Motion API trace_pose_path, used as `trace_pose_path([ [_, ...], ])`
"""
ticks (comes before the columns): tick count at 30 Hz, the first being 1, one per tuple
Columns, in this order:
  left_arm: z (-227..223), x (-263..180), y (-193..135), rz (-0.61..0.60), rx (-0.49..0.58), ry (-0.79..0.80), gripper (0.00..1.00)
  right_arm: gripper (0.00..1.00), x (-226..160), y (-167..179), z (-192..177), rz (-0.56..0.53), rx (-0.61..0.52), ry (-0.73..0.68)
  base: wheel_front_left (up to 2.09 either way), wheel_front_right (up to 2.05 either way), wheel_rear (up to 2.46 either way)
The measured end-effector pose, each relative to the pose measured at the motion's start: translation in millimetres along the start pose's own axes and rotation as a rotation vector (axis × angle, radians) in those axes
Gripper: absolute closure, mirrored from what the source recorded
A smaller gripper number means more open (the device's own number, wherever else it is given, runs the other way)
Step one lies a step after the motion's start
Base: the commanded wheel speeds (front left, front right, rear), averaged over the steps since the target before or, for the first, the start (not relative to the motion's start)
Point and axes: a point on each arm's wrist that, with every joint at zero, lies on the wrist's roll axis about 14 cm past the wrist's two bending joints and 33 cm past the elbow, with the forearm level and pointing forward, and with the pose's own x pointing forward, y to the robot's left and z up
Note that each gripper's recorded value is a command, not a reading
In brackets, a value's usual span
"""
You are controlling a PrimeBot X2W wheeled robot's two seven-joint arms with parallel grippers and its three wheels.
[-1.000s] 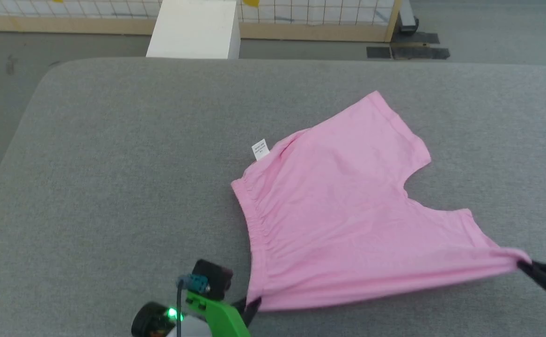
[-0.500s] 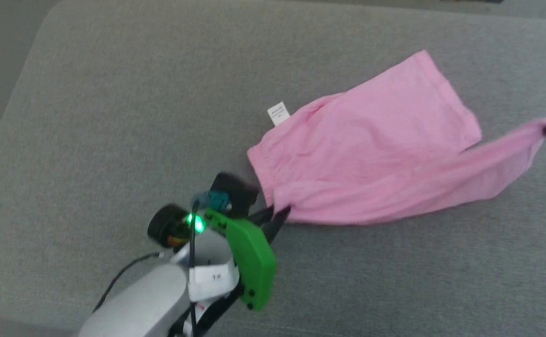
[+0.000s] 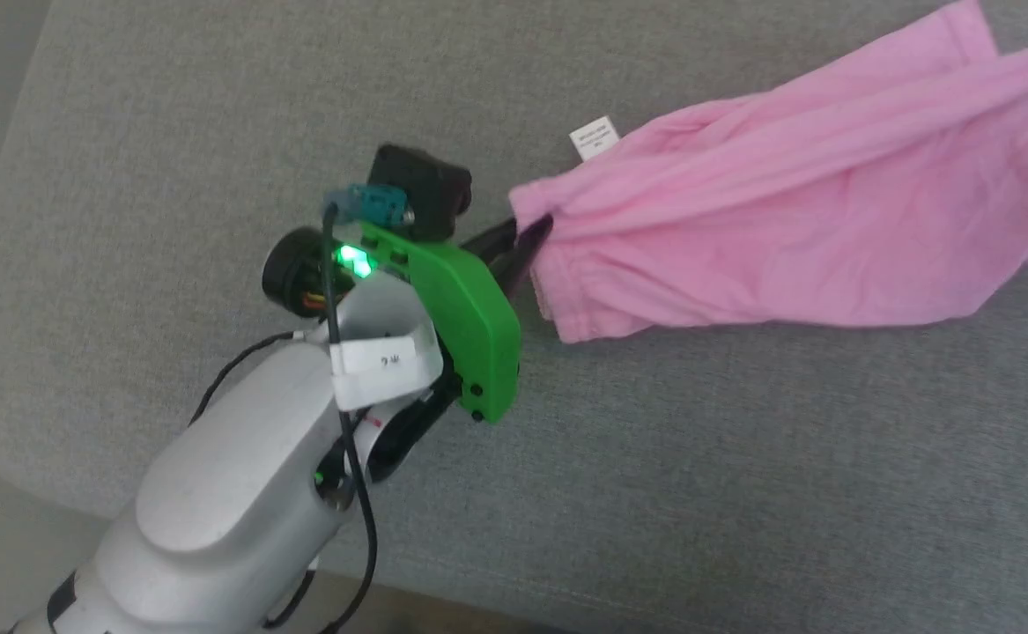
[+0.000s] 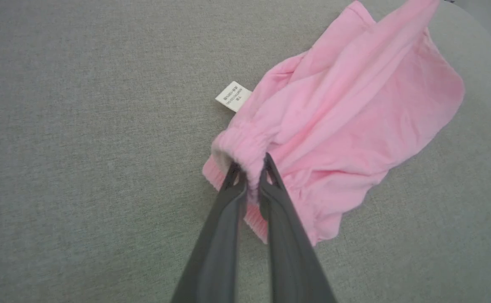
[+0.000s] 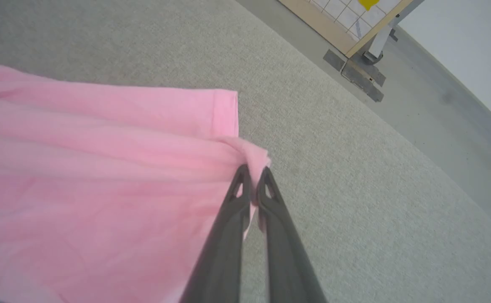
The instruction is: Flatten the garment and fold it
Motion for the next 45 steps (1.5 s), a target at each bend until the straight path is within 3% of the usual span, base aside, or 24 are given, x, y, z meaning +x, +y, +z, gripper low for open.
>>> trace_pose_path([
  [11, -24.0, 29.2, 35.3, 0.072, -0.058, 0.049, 1.00, 1.00, 79.0, 3.3, -16.6, -0.017, -0.044, 0.065, 0.00, 0.00, 0.00],
  [18, -29.9, 31.9, 38.8, 0.082, -0.065, 0.052, 0.98, 1.00, 92.8, 11.4, -18.1, -0.002, -0.038, 0.050, 0.00, 0.00, 0.00],
  [19, -29.1, 31.5, 38.6, 0.083, -0.063, 0.048, 0.52, 0.75, 92.0, 10.5, -19.2, -0.003, -0.027, 0.054, 0.00, 0.00, 0.00],
  [20, -27.6, 30.8, 38.6, 0.086, -0.060, 0.040, 0.00, 0.00, 90.5, 10.5, -18.3, -0.001, -0.010, 0.048, 0.00, 0.00, 0.00],
  [26, -10.8, 19.8, 37.4, 0.104, -0.045, -0.024, 0.00, 0.00, 67.4, 5.5, 5.1, -0.016, 0.007, -0.058, 0.00, 0.00, 0.00],
  [35, 33.7, -36.4, 58.9, 0.234, -0.048, -0.295, 0.00, 0.00, -6.3, 12.7, 56.4, -0.003, 0.000, -0.403, 0.00, 0.00, 0.00],
  [41, 48.9, -88.3, 69.3, 0.365, 0.040, -0.482, 0.00, 0.00, -56.9, 23.1, 57.1, 0.001, -0.016, -0.550, 0.00, 0.00, 0.00],
  [45, 40.3, -113.0, 59.9, 0.408, 0.112, -0.542, 0.00, 0.00, -79.5, 19.8, 43.7, -0.024, 0.029, -0.566, 0.00, 0.00, 0.00],
])
